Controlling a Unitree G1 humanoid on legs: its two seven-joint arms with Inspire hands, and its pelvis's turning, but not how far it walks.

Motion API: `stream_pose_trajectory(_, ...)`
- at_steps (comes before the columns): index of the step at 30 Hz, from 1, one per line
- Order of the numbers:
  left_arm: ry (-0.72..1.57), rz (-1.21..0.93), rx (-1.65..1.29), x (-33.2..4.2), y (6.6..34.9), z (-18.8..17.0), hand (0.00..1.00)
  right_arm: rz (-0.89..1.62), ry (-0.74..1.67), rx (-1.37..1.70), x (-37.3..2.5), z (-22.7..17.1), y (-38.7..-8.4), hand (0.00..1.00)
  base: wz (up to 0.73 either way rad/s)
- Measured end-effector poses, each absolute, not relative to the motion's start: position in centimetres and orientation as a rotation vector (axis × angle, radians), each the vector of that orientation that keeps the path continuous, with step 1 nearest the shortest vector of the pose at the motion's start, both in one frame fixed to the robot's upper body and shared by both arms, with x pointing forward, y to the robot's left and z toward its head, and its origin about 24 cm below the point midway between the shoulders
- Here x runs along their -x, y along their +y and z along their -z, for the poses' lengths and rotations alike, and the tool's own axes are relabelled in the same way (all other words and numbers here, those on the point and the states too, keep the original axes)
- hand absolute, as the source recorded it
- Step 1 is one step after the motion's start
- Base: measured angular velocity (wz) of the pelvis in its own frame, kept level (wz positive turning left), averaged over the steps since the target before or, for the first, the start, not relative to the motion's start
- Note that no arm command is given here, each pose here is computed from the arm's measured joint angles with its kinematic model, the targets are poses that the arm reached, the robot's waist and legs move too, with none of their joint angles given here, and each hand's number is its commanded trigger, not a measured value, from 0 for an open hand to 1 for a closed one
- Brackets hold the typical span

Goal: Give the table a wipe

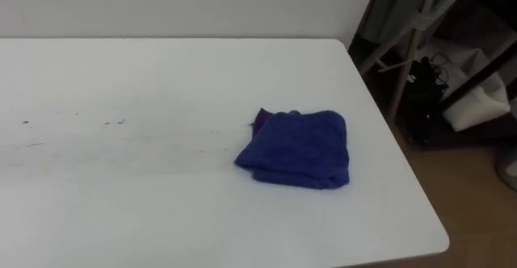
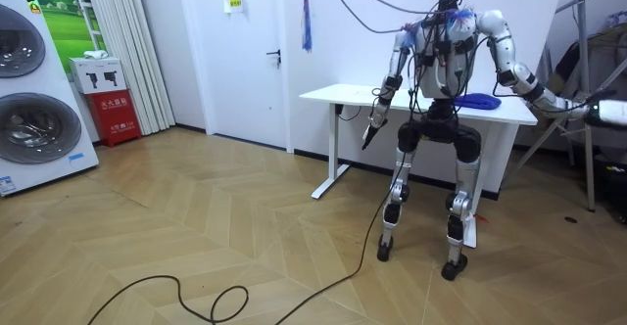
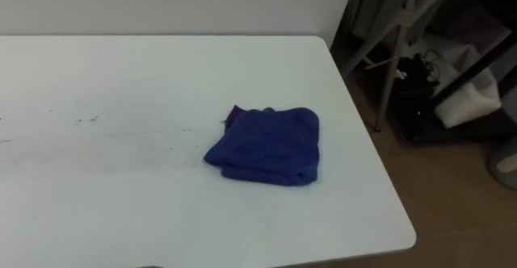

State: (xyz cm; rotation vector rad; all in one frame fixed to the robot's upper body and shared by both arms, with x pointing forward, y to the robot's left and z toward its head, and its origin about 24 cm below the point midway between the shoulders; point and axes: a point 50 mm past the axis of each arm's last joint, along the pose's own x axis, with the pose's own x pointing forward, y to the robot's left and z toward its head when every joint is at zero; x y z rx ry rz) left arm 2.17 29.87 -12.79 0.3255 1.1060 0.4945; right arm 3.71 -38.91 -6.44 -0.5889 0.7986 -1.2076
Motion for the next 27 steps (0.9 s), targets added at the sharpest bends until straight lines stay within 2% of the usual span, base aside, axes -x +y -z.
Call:
stream_pose_trajectory(4, 1.121, -0.494, -0.325, -2.3, 29.8, 12.9, 0.0, 1.207, 1.039, 0.474, -0.1, 9.3, -37.4, 0.0, -0.04)
stream_pose_trajectory(9, 1.168, -0.442, -0.331, -1.8, 28.8, 13.5, 0.0, 0.94, 1.282, 0.429, 2.2, 12.5, -33.3, 0.0, -0.02)
stream_pose_trajectory(17, 1.335, -0.363, -0.407, -0.1, 26.4, 15.5, 0.0, 0.46, 1.347, 0.457, -1.2, 15.6, -27.0, 0.0, 0.0)
stream_pose_trajectory(23, 1.353, -0.303, -0.457, -0.3, 25.0, 16.0, 0.0, 0.235, 1.209, 0.513, -6.2, 15.7, -24.7, 0.0, 0.07)
stream_pose_trajectory(27, 1.373, -0.259, -0.48, 0.1, 24.0, 16.2, 0.0, 0.128, 1.169, 0.503, -7.8, 15.8, -23.3, 0.0, 0.12)
